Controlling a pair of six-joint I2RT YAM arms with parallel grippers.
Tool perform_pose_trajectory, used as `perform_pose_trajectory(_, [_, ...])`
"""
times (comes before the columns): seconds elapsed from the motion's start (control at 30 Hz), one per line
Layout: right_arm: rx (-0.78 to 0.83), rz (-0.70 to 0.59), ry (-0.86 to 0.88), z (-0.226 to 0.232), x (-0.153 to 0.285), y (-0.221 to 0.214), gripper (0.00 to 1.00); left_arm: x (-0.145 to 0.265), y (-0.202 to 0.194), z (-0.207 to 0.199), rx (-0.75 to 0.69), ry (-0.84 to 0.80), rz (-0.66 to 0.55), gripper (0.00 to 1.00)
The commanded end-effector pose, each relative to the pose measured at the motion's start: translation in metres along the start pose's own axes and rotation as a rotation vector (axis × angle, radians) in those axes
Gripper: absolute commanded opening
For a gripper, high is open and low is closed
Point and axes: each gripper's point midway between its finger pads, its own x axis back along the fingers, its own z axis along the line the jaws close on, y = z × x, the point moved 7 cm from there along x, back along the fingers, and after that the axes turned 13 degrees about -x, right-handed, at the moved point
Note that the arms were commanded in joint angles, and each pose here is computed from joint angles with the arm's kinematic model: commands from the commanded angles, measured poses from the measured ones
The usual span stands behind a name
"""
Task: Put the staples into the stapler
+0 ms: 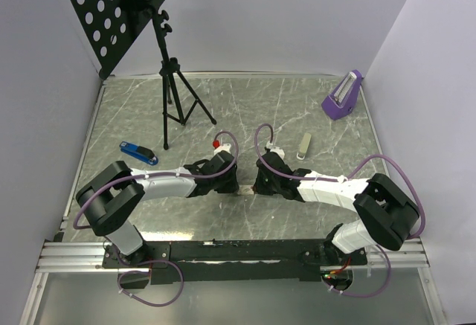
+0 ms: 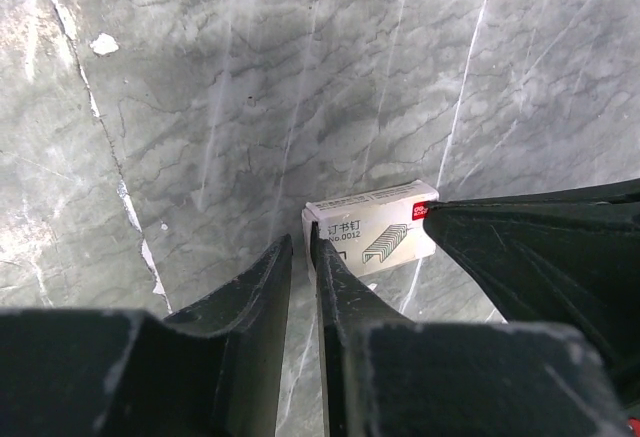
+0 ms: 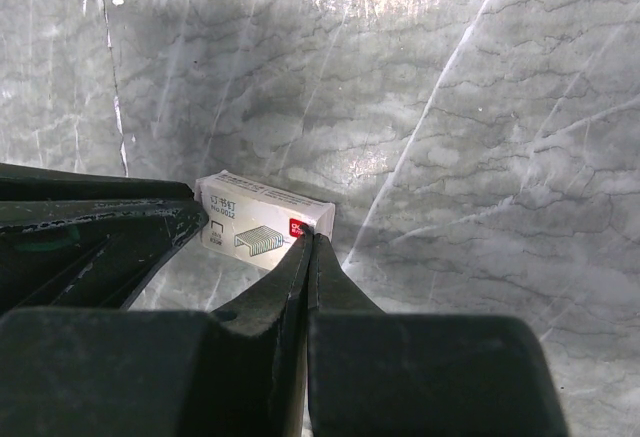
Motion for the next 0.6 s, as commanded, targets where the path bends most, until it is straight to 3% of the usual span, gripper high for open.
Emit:
perform_pose_trajectory(0.0, [0.002, -0.029, 0.015, 0.007, 0.0, 0.008, 0.0, 0.004, 0.0, 0.004, -0.026, 0.051, 0.014, 0.22])
perform_pose_trajectory(0.57, [-0.014, -0.002, 0.068, 0.012, 0.001, 0.004, 0.0, -0.001, 0.003, -0.013, -0.051, 0.012, 0.038, 0.25])
